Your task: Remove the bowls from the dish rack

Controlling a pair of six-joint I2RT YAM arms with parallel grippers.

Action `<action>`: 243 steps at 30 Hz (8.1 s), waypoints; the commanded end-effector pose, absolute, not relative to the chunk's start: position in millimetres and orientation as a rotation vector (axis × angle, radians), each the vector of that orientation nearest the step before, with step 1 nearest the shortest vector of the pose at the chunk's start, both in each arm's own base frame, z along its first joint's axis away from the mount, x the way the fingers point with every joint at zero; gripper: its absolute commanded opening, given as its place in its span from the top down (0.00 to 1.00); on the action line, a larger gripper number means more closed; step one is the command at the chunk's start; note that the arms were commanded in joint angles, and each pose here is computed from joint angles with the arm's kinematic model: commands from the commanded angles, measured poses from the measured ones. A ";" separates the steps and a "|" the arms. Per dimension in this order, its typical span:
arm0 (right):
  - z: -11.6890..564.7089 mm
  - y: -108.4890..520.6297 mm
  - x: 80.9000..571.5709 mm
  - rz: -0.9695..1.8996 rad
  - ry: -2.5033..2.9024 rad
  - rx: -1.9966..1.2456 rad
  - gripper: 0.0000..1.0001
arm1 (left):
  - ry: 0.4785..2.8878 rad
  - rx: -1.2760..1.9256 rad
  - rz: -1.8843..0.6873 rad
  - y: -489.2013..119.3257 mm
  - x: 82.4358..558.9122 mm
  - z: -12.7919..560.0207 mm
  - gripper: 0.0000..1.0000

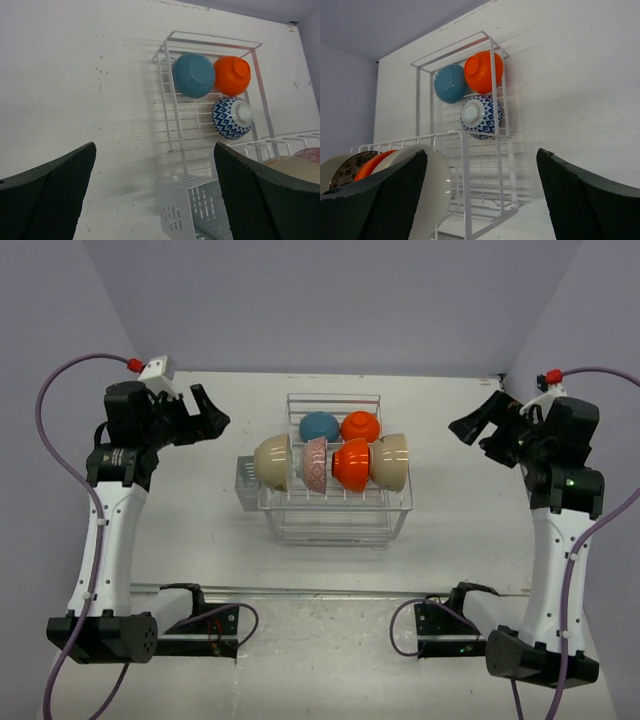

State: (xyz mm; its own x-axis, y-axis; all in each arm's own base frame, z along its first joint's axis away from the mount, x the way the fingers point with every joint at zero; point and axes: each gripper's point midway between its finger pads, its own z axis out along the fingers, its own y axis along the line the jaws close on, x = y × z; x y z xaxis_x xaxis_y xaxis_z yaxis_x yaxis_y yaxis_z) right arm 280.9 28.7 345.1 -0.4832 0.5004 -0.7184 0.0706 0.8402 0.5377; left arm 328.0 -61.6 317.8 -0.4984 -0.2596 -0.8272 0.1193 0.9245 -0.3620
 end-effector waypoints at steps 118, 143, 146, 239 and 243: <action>360.4 189.4 233.7 1.726 2.022 0.119 1.00 | 1.857 -0.076 -0.907 -54.9 311.0 346.5 0.00; 389.8 187.1 216.6 1.893 1.890 0.079 1.00 | 1.865 -0.074 -0.895 -53.6 311.8 347.7 0.00; 387.4 182.4 219.0 1.874 1.895 0.101 1.00 | 1.866 -0.075 -0.896 -53.6 311.8 347.1 0.00; 138.9 -139.0 458.9 -0.439 2.464 0.984 0.53 | 2.108 -0.428 -0.300 20.1 521.9 193.1 0.04; 214.6 -116.9 451.6 -0.335 2.330 0.936 0.52 | 2.087 -0.419 -0.299 19.3 519.2 204.7 0.04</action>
State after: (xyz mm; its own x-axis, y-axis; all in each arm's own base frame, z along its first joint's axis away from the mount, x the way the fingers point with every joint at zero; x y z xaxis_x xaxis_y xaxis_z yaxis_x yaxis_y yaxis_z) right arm 453.8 -130.2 103.0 -0.6969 0.5707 -0.4343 0.6788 0.7203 -0.1427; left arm 516.5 20.1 168.8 -0.5431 -0.4291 -0.7218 -0.2247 0.9025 -0.3675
